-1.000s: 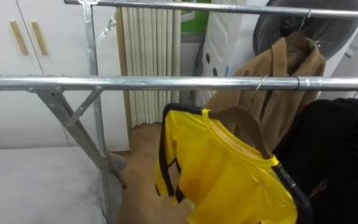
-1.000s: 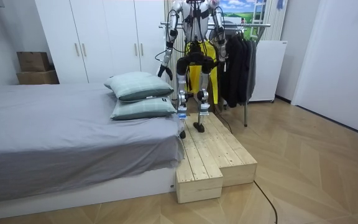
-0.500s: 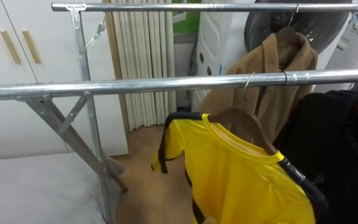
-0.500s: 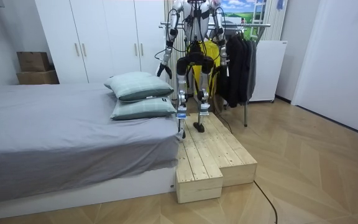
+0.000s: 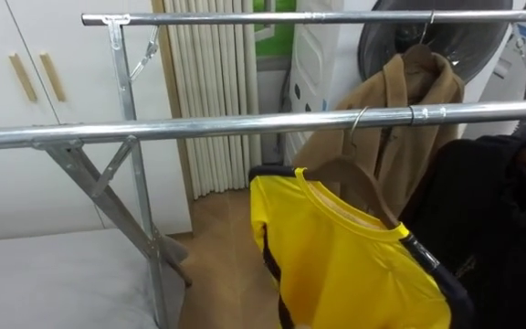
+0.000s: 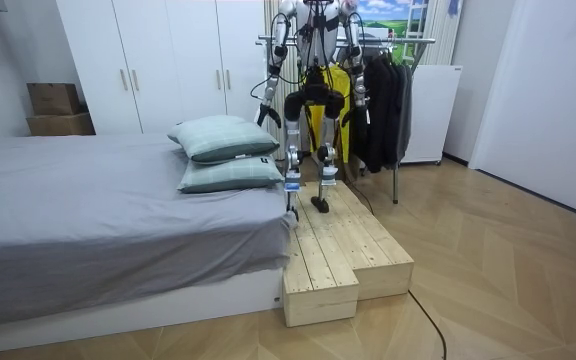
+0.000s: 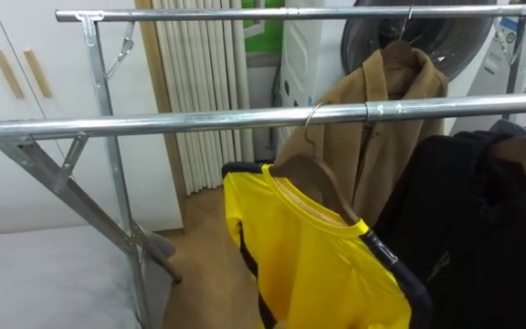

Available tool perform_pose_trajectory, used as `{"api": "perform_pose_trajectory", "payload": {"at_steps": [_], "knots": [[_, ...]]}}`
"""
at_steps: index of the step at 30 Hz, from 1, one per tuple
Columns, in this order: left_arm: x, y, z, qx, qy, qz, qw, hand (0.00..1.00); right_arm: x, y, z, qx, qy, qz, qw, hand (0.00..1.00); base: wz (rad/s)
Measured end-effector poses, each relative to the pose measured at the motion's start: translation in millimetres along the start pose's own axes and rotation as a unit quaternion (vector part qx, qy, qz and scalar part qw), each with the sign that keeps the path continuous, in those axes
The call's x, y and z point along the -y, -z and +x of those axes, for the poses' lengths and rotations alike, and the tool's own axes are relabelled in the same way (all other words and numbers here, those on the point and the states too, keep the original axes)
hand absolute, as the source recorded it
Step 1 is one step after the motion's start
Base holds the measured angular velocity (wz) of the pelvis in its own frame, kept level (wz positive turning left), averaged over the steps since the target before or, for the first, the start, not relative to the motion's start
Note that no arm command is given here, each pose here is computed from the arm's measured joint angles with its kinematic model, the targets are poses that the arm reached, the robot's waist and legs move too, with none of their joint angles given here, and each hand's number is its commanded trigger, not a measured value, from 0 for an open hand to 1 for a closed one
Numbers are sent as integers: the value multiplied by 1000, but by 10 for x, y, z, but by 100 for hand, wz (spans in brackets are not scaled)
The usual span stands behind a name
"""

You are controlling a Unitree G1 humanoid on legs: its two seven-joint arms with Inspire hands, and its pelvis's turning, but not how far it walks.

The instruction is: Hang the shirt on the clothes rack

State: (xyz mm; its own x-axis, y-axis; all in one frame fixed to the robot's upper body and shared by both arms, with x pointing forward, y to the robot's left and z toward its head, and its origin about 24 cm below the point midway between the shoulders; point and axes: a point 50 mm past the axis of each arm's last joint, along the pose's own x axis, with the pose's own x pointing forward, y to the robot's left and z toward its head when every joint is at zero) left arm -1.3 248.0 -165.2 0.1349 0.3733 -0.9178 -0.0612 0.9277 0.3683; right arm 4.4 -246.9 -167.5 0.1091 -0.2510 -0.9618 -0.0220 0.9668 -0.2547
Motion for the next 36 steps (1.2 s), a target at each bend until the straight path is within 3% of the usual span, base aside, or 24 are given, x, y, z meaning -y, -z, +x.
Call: {"api": "perform_pose_trajectory", "payload": {"at_steps": [22,36], "knots": [[98,-173,13,21,51,-3,998,0,-79,-155,12,20,1,-30,999,0,1],[132,-165,8,14,90,-74,993,0,-73,-201,11,33,-5,42,999,0,1]]}}
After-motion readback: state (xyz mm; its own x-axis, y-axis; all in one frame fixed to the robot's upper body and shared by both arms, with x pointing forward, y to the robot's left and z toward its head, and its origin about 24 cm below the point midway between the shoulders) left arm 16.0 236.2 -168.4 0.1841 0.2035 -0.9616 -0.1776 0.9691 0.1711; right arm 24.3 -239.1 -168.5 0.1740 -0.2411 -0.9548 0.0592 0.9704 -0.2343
